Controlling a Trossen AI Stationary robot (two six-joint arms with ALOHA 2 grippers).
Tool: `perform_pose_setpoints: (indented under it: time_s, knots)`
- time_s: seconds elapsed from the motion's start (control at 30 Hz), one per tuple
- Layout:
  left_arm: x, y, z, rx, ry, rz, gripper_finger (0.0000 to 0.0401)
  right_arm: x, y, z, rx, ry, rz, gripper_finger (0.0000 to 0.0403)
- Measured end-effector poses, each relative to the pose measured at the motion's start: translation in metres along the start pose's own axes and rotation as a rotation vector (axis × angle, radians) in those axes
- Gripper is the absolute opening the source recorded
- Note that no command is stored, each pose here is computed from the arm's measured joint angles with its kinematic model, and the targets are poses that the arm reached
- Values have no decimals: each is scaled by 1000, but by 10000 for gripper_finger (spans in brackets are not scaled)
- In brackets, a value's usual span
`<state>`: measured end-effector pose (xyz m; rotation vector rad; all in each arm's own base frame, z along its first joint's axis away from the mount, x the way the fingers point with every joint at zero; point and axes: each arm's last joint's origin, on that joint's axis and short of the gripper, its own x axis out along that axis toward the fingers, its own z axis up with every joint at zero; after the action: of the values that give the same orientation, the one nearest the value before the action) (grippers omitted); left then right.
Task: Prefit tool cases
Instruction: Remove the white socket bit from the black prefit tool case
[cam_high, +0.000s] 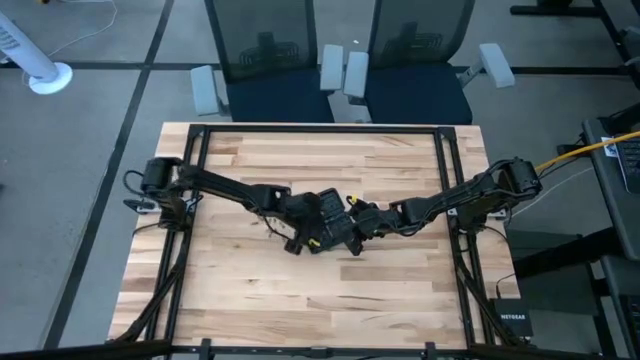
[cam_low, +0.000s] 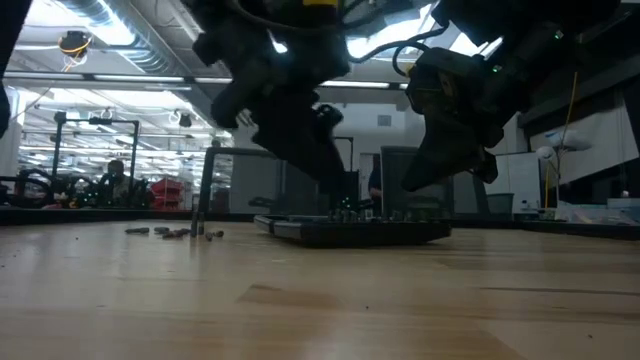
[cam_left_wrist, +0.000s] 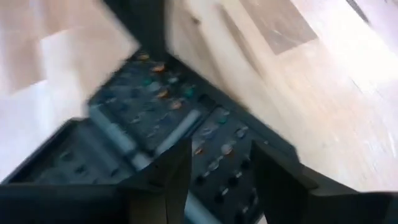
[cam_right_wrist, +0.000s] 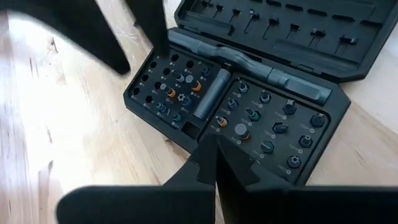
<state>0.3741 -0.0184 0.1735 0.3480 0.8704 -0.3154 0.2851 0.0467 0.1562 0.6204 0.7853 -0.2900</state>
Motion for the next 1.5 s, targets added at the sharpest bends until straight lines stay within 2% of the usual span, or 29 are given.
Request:
perform_pose_setpoints:
  time_s: [0.17, 0.33, 0.6, 0.77, 0.87, 1.1, 1.5]
  knots:
    - [11, -2, 3, 26, 14, -12, 122, 0, 0, 0, 0, 0, 0, 0]
    - [11, 0, 2, 31, 41, 44, 106, 0, 0, 0, 1, -1, 1, 0]
    - [9, 5, -13, 63, 166, 9, 93, 0, 0, 0, 2, -7, -5, 0]
    - [9, 6, -10, 97, 127, 18, 92, 0, 0, 0, 2, -8, -6, 0]
    - [10, 5, -7, 98, 89, -19, 92, 0, 0, 0, 2, -8, -6, 0]
    - [21, 4, -13, 100, 110, -36, 92, 0, 0, 0, 2, -8, -7, 0]
    - [24, 5, -11, 105, 81, -21, 92, 0, 0, 0, 2, -9, -8, 0]
